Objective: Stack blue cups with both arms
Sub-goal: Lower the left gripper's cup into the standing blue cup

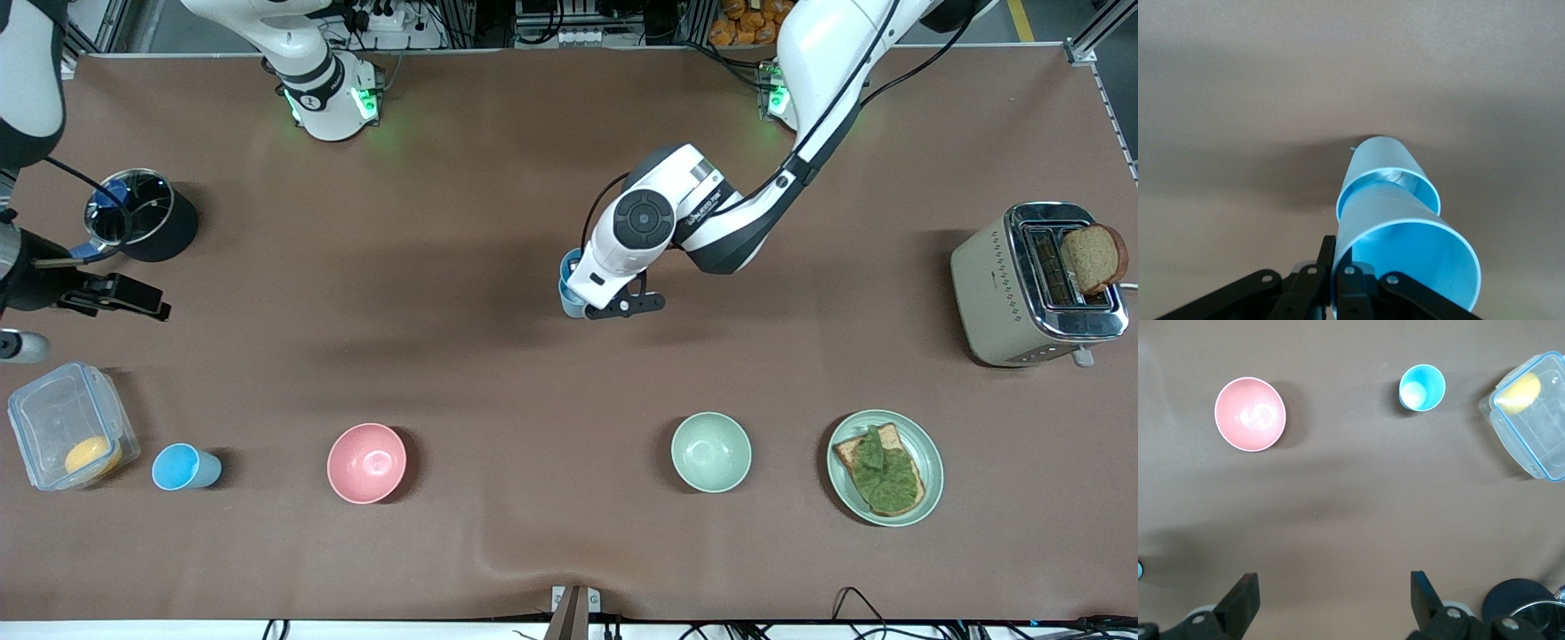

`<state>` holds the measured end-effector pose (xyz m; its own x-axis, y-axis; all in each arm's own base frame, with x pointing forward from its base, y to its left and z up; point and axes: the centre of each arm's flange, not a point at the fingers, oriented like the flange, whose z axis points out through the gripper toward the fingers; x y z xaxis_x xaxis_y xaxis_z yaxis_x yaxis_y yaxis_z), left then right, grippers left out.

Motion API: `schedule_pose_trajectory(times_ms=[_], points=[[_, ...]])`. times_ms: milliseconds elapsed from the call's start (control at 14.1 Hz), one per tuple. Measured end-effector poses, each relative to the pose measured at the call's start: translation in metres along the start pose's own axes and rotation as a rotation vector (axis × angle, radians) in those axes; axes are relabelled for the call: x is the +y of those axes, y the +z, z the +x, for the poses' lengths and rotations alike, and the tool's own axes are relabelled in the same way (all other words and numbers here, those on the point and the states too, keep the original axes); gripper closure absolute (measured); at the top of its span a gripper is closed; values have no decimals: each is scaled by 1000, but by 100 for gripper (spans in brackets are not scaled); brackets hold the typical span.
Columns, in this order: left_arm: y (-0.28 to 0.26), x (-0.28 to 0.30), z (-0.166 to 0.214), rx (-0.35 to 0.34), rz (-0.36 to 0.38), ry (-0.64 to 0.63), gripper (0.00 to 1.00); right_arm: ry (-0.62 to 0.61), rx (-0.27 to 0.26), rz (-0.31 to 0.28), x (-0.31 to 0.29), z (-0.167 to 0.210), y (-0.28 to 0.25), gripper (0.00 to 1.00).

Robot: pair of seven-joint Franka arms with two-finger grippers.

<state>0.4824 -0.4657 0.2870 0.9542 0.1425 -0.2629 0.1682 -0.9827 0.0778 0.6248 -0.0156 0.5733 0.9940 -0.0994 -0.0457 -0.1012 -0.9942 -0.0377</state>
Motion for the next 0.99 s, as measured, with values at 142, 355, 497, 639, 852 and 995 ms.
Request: schedule_pose_trajectory(times_ms=[142,355,497,639,852,995], points=[[4,3,0,0,-4,2,97,3,0,-9,3,0,0,0],[7,5,5,14,-22,-1,97,15,-74,-13,10,-8,4,0],[8,7,12,28,-20,-8,97,24,-115,-15,17,-13,6,0],[8,9,17,41,-21,-13,96,30,-119,-17,21,-13,6,0],[1,11,21,55,-30,-15,73,48,-114,-18,32,-12,4,0],[-7,14,21,66,-40,-11,52,52,-104,-17,34,-12,1,0]])
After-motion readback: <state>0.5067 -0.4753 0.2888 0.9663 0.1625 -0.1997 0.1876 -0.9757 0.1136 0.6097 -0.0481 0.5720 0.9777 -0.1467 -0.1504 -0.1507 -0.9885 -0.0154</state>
